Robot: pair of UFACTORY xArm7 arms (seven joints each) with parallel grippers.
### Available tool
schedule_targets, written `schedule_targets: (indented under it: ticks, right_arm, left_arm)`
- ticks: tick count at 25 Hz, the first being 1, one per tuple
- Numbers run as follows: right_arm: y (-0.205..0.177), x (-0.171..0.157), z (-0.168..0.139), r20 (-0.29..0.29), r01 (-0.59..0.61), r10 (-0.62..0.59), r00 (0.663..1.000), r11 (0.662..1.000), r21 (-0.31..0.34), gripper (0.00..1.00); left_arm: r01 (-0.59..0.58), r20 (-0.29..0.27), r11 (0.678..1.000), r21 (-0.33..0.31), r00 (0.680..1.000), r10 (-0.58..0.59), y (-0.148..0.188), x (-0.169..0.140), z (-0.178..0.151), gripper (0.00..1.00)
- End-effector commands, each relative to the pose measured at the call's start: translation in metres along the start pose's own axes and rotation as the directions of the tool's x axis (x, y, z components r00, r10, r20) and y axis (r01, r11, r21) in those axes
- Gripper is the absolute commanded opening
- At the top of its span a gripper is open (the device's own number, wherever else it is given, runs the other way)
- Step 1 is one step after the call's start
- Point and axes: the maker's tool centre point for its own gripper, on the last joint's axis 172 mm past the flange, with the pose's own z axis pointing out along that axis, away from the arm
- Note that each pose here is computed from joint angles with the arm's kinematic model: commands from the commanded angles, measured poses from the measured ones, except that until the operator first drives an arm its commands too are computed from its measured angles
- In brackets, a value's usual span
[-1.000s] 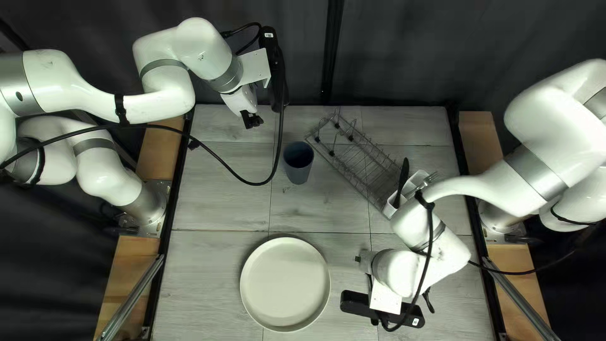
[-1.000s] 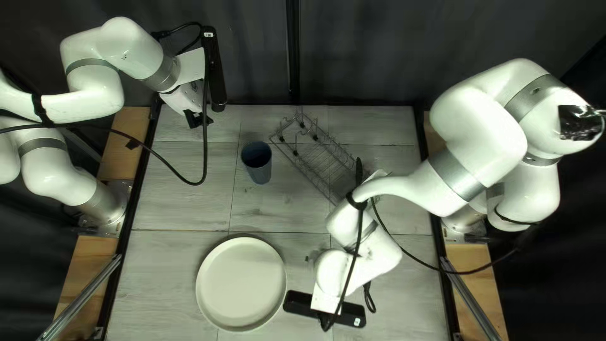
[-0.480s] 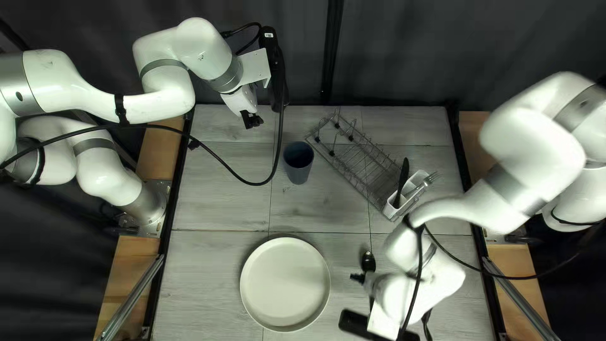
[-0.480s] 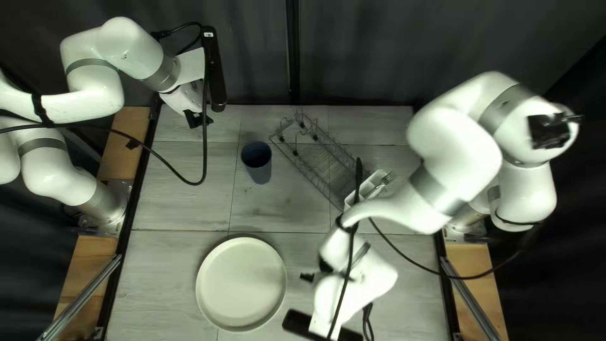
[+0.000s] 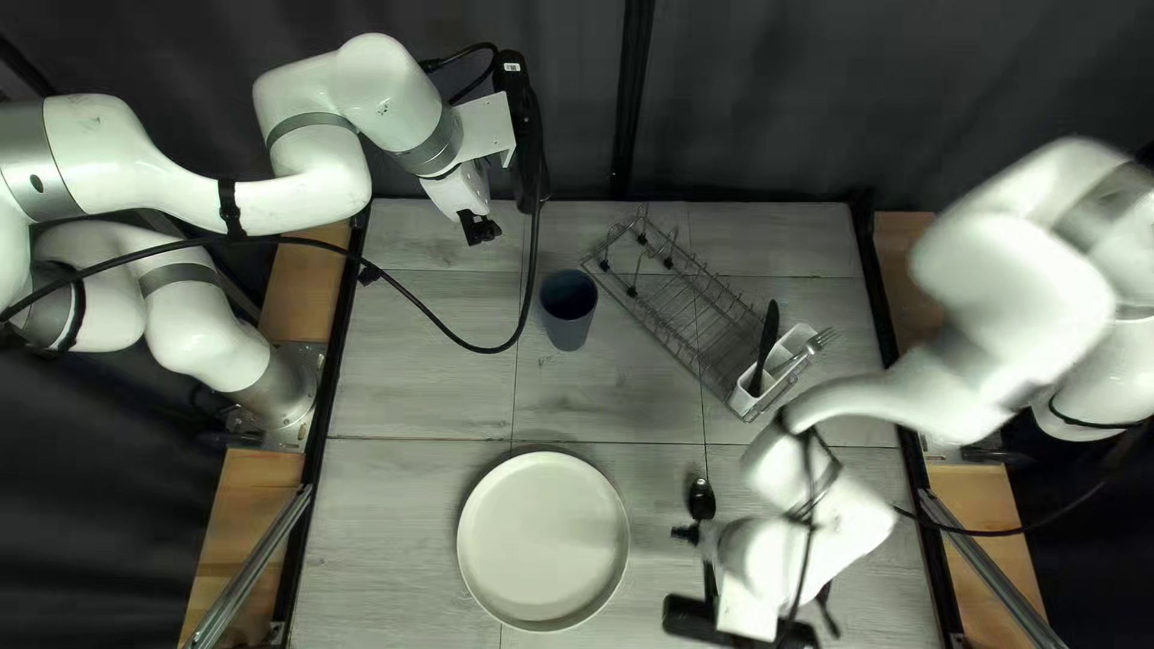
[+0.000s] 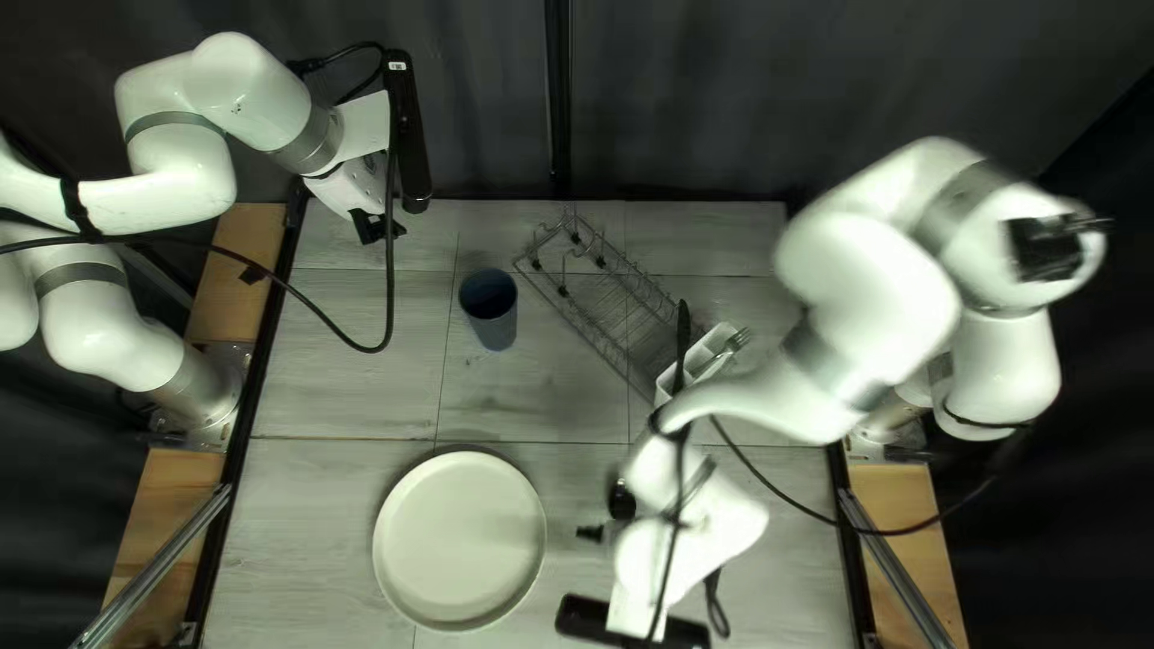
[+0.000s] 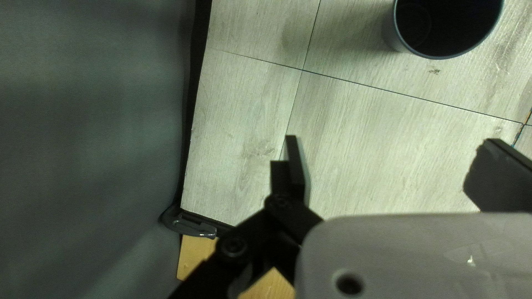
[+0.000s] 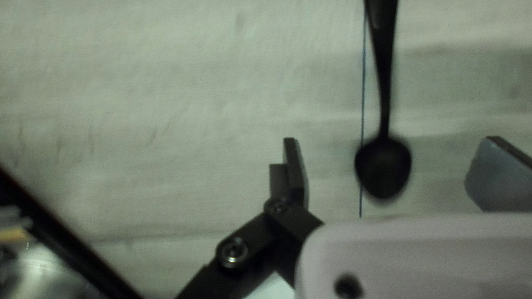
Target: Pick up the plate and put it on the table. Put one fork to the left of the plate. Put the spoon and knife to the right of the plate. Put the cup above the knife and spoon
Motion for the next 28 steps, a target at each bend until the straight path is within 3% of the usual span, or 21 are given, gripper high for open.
schedule_targets:
  ticks: [1,8,11,20,23,24,25,26,27,28]
  right_arm:
    - [-0.019,-0.101,-0.022,0.037,-0.173,0.172,0.984,0.985,0.015,1.0]
    - [-0.036,-0.177,-0.045,0.092,-0.379,0.381,0.92,0.925,-0.036,1.0]
    - [-0.033,-0.205,-0.057,0.106,-0.482,0.49,0.865,0.871,-0.091,1.0]
    - [-0.011,-0.221,-0.098,0.119,-0.583,0.611,0.783,0.786,-0.206,1.0]
    - [-0.002,-0.243,-0.106,0.088,-0.705,0.734,0.673,0.673,-0.224,1.0]
    - [-0.001,-0.251,-0.106,0.068,-0.769,0.797,0.601,0.599,-0.226,1.0]
    - [0.0,-0.254,-0.106,0.059,-0.799,0.826,0.561,0.558,-0.225,1.0]
    - [0.0,-0.259,-0.103,0.031,-0.862,0.886,0.463,0.459,-0.215,1.0]
    - [0.001,-0.261,-0.1,0.011,-0.903,0.923,0.386,0.38,-0.202,1.0]
    - [0.001,-0.261,-0.098,-0.003,-0.924,0.941,0.338,0.331,-0.194,1.0]
  left_arm:
    - [0.0,0.0,1.0,0.0,1.0,0.0,0.0,0.0,0.0,1.0]
    - [0.0,0.0,1.0,0.0,1.0,0.0,0.0,0.0,0.0,1.0]
    - [0.0,0.0,1.0,0.0,1.0,0.0,0.0,0.0,0.0,1.0]
    - [0.0,0.0,1.0,0.0,1.0,0.0,0.0,0.0,0.0,1.0]
    - [0.0,0.0,1.0,0.0,1.0,0.0,0.0,0.0,0.0,1.0]
    - [0.0,0.0,1.0,0.0,1.0,0.0,0.0,0.0,0.0,1.0]
    - [0.0,0.0,1.0,0.0,1.0,0.0,0.0,0.0,0.0,1.0]
    - [0.0,0.0,1.0,0.0,1.0,0.0,0.0,0.0,0.0,1.0]
    - [0.0,0.0,1.0,0.0,1.0,0.0,0.0,0.0,0.0,1.0]
    - [0.0,0.0,1.0,0.0,1.0,0.0,0.0,0.0,0.0,1.0]
